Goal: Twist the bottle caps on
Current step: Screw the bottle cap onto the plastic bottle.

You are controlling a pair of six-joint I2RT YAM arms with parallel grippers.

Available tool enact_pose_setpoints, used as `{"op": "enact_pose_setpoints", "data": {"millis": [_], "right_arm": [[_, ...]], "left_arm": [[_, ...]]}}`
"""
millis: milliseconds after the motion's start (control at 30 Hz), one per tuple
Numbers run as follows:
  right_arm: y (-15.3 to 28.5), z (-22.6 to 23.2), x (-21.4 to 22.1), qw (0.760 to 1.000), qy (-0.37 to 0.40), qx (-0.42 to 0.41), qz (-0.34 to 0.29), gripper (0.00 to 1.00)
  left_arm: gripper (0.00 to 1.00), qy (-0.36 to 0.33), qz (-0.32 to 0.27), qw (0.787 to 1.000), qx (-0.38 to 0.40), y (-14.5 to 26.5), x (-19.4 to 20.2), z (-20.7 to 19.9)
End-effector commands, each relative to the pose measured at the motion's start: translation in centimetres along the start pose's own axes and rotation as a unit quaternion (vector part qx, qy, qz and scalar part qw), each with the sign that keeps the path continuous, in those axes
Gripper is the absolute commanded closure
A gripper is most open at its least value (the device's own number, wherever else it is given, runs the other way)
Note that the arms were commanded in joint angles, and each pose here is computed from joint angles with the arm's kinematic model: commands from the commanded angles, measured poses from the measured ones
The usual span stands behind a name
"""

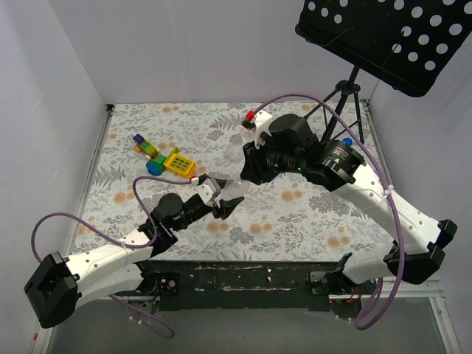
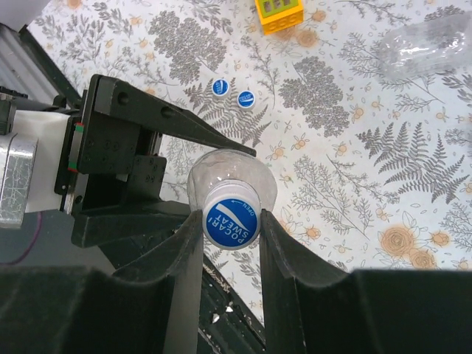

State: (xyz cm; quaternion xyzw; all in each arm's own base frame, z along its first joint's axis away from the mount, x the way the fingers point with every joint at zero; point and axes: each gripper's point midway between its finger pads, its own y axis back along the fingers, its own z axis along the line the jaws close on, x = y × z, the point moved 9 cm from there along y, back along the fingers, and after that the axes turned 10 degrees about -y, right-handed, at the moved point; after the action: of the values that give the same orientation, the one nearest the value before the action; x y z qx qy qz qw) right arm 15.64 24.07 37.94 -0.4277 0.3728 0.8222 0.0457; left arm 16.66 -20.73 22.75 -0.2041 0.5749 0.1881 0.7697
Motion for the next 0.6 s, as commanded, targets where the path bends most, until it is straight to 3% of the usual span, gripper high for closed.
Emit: {"op": "enact_pose_setpoints", "data": {"millis": [0,400,567], "right_arm": [[-0.25,0.58,0.19,0.999,-0.021,0.042,-0.02,0.91],[-0.99,0.95,-0.26,0.996,-0.045,0.076,-0.013,0.88],[-0.64,1.11,-0.57,0.996,-0.047,0.08,-0.007,0.76]], "left_arm": [[0.93,0.008,-0.027,0.997,-0.074,-0.19,-1.42,1.41],[0.91,-0.005,-0.013,0.994,-0.104,-0.06,-1.15,1.94],[0.91,-0.01,-0.013,0.994,-0.104,0.02,-1.13,1.97]]}}
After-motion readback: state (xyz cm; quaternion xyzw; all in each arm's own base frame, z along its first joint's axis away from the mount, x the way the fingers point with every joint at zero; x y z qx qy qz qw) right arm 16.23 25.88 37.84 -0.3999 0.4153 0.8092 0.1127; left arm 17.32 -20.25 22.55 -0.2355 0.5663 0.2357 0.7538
